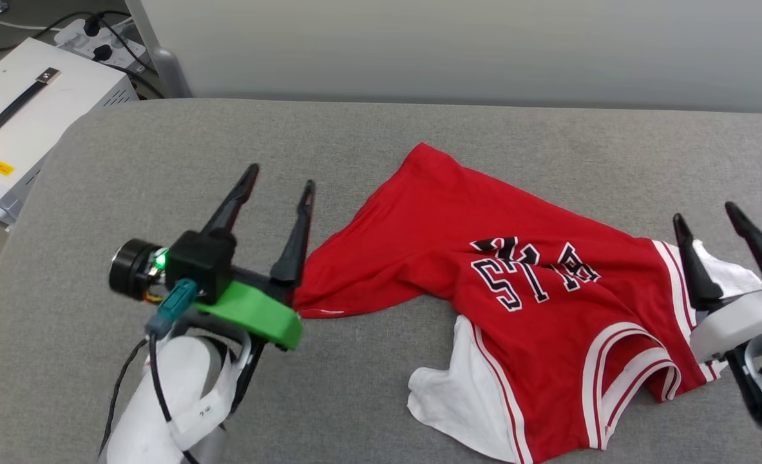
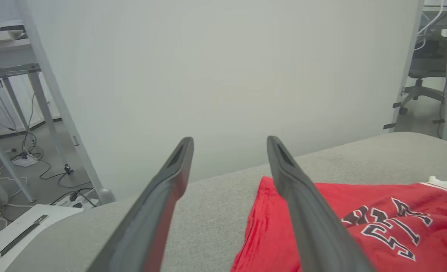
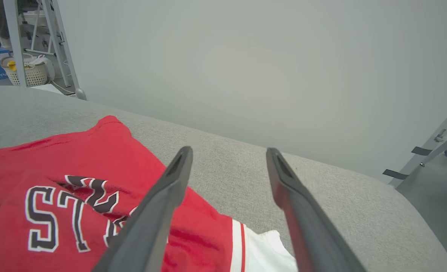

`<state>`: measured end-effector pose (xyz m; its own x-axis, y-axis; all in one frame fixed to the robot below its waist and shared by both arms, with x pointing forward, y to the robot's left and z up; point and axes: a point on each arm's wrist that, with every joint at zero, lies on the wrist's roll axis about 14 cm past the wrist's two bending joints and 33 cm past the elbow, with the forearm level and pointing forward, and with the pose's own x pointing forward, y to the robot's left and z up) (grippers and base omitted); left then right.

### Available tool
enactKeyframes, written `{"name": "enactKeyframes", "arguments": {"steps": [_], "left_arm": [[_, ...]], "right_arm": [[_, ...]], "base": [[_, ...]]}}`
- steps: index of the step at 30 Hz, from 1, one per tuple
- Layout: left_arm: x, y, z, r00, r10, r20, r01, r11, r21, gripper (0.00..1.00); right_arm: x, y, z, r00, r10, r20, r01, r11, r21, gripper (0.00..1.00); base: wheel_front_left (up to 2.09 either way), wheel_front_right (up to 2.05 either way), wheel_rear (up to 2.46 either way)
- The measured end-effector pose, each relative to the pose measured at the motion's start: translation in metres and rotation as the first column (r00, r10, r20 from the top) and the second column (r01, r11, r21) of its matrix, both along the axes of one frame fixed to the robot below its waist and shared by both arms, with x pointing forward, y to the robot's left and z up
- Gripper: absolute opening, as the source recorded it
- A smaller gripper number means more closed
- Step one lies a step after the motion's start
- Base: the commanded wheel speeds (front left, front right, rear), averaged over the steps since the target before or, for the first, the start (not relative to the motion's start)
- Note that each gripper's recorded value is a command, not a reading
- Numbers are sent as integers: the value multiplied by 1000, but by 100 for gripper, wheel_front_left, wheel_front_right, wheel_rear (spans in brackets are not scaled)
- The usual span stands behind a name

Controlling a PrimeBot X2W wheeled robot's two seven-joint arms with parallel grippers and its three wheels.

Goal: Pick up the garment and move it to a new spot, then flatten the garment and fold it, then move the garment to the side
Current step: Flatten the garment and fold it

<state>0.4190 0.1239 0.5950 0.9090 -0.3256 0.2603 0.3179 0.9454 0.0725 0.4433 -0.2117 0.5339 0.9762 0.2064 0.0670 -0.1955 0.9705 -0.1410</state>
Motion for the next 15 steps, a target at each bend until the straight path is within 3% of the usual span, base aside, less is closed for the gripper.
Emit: {"name": "enactKeyframes", "arguments": {"steps": [4,8,11,15], "left_arm": [[2,-41,7,982,-173,-73,175,984,26,100],[-3,-77,6,928,-319,-190,335,940,59,100],[-12,-103,-4,865,-406,-294,447,891,84,100],[-33,-132,-34,753,-465,-465,586,795,155,100]], "right_arm": [[-16,10,-8,1000,0,-8,0,1000,17,100],[-26,13,-14,1000,-2,-25,2,1000,10,100],[-30,15,-16,999,-7,-33,8,1000,21,100],[-31,11,-21,999,-17,-48,17,1000,7,100]], "base": [[0,0,0],[0,0,0],[0,0,0],[0,0,0]]}}
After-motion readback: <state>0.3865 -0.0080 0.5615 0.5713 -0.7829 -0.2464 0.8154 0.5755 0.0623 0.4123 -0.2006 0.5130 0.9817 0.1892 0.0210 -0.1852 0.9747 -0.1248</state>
